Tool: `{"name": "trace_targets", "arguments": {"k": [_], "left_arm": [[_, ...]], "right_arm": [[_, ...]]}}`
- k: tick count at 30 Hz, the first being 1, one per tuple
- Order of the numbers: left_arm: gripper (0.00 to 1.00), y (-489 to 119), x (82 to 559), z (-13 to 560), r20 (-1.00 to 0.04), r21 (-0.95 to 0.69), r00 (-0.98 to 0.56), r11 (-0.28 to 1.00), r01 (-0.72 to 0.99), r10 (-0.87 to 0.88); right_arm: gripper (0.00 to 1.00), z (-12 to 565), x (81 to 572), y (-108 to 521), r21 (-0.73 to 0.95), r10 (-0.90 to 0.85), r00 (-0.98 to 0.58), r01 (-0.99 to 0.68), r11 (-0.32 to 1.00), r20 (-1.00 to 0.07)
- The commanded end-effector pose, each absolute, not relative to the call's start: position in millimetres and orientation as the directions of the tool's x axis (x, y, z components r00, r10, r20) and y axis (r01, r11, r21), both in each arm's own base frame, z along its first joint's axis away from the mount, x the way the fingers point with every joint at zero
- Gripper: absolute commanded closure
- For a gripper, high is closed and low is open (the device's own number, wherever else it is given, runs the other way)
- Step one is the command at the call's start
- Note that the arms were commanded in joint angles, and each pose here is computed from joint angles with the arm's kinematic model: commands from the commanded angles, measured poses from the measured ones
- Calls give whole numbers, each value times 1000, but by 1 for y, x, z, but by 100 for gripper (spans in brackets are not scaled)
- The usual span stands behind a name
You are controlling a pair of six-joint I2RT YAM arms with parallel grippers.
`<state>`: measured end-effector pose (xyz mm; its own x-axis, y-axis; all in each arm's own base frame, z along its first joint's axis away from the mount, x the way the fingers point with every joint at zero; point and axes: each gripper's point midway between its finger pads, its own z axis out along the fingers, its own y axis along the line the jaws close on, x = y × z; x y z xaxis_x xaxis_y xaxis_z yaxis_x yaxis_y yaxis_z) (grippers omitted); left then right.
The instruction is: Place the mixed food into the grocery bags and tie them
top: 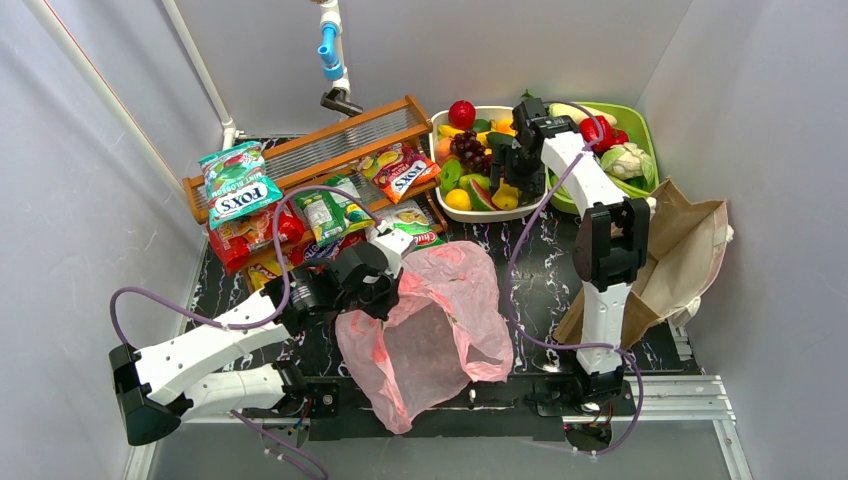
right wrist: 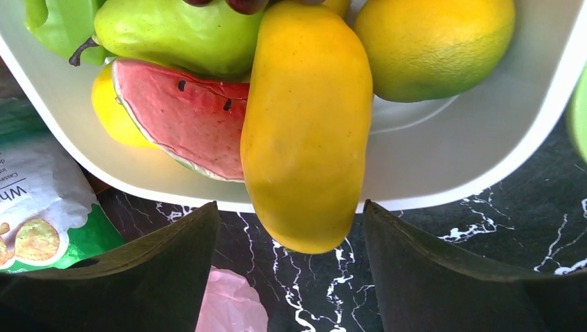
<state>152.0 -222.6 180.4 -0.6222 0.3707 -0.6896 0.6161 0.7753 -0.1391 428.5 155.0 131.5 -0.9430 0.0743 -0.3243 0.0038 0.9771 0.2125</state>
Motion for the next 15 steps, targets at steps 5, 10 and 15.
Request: {"name": "trace_targets", "arguments": {"k": [5,10,15], "left_arm": [[100,-221,154,182,-696,-128,-613,775,619,374],[100,-221,154,183,-697,-130,-613,776,618,372],[100,-221,154,184,-700,-133,-613,776,616,367]], "right_arm": [[27,134,437,166,258,77,-940,-11,966,-332],[48,144,431,164,261,64,-937,-29,965,-343],[58,171,417,168,306,63,-930,-54,950,-362]]}}
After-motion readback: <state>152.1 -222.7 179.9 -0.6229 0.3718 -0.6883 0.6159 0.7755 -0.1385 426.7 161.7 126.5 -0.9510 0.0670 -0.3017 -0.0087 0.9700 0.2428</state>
